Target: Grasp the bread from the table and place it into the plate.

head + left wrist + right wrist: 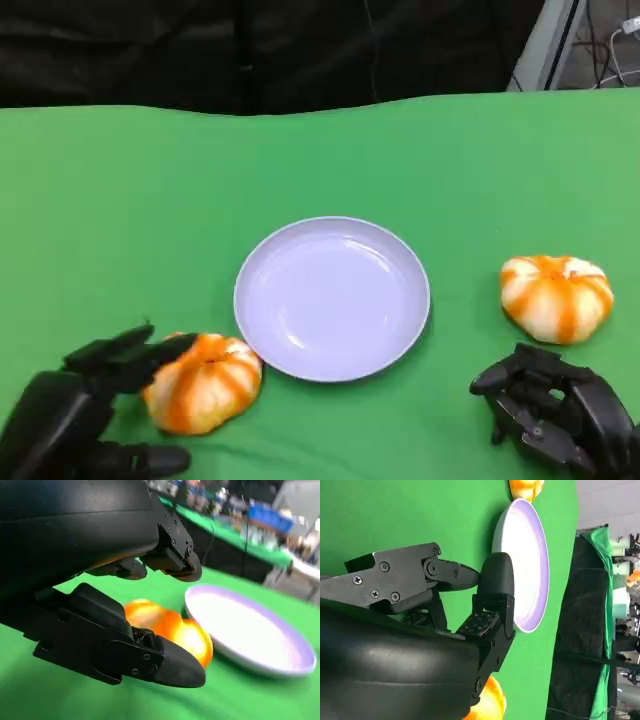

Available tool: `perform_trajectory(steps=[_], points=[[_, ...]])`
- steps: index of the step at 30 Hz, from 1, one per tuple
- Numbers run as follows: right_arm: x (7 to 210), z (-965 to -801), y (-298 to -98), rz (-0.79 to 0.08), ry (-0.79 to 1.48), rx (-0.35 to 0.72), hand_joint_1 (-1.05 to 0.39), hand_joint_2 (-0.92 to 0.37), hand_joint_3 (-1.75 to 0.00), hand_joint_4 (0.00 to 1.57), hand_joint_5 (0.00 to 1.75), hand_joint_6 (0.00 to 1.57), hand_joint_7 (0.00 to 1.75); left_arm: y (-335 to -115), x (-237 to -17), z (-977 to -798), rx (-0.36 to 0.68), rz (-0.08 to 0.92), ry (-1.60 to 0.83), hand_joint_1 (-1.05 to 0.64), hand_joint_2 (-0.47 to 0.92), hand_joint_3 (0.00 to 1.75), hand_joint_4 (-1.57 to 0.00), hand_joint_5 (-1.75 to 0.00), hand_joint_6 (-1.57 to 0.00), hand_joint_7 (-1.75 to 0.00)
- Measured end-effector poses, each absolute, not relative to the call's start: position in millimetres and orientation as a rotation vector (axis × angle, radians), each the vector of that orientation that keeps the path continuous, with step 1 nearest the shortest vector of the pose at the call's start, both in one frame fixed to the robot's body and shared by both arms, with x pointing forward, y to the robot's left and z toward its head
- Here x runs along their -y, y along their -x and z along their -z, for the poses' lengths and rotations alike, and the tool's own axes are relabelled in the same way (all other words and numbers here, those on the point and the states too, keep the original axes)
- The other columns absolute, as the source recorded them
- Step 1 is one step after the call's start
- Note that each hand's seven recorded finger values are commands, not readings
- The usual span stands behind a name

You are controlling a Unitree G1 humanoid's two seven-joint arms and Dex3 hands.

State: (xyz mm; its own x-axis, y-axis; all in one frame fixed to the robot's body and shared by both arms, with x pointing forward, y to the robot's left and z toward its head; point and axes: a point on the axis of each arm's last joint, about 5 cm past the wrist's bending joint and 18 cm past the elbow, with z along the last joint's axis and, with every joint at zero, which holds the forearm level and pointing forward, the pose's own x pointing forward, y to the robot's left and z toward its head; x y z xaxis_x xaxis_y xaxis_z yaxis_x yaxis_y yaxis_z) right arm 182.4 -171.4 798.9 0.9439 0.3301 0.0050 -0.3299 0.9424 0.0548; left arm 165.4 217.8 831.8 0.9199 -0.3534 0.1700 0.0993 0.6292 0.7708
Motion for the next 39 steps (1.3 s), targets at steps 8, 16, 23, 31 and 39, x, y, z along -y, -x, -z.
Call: perform_trajectory(steps=[8, 16, 23, 31, 39], points=[[171, -798.8, -182, -0.338, -0.055, -0.003, -0.26, -0.92, -0.45, 0.65, 1.71, 0.79, 0.98, -165, -217, -833.7, 0.302, 0.275, -0.887, -0.94, 0.92, 0.20, -0.33, 0.00, -0.48, 0.00], [171, -798.7, -182, -0.334, -0.054, -0.003, -0.26, -0.92, -0.44, 0.65, 1.71, 0.79, 0.98, -167, -209, -832.8, 0.245, 0.335, -0.930, -0.95, 0.92, 0.25, -0.30, 0.00, -0.46, 0.00], [171, -798.8, -182, -0.335, -0.054, -0.002, -0.26, -0.92, -0.44, 0.65, 1.71, 0.80, 0.97, -168, -207, -834.5, 0.248, 0.345, -0.939, -0.95, 0.92, 0.26, -0.30, 0.00, -0.46, 0.00], [170, -798.8, -182, -0.328, -0.052, -0.003, -0.25, -0.92, -0.44, 0.65, 1.71, 0.80, 0.97, -170, -206, -835.6, 0.230, 0.353, -0.960, -0.91, 0.92, 0.26, -0.31, 0.00, -0.49, -0.01], [169, -799.3, -182, -0.330, -0.041, -0.001, -0.25, -0.92, -0.44, 0.65, 1.70, 0.80, 0.97, -178, -201, -840.0, 0.199, 0.384, -1.003, -0.88, 0.92, 0.26, -0.33, -0.01, -0.50, -0.01]])
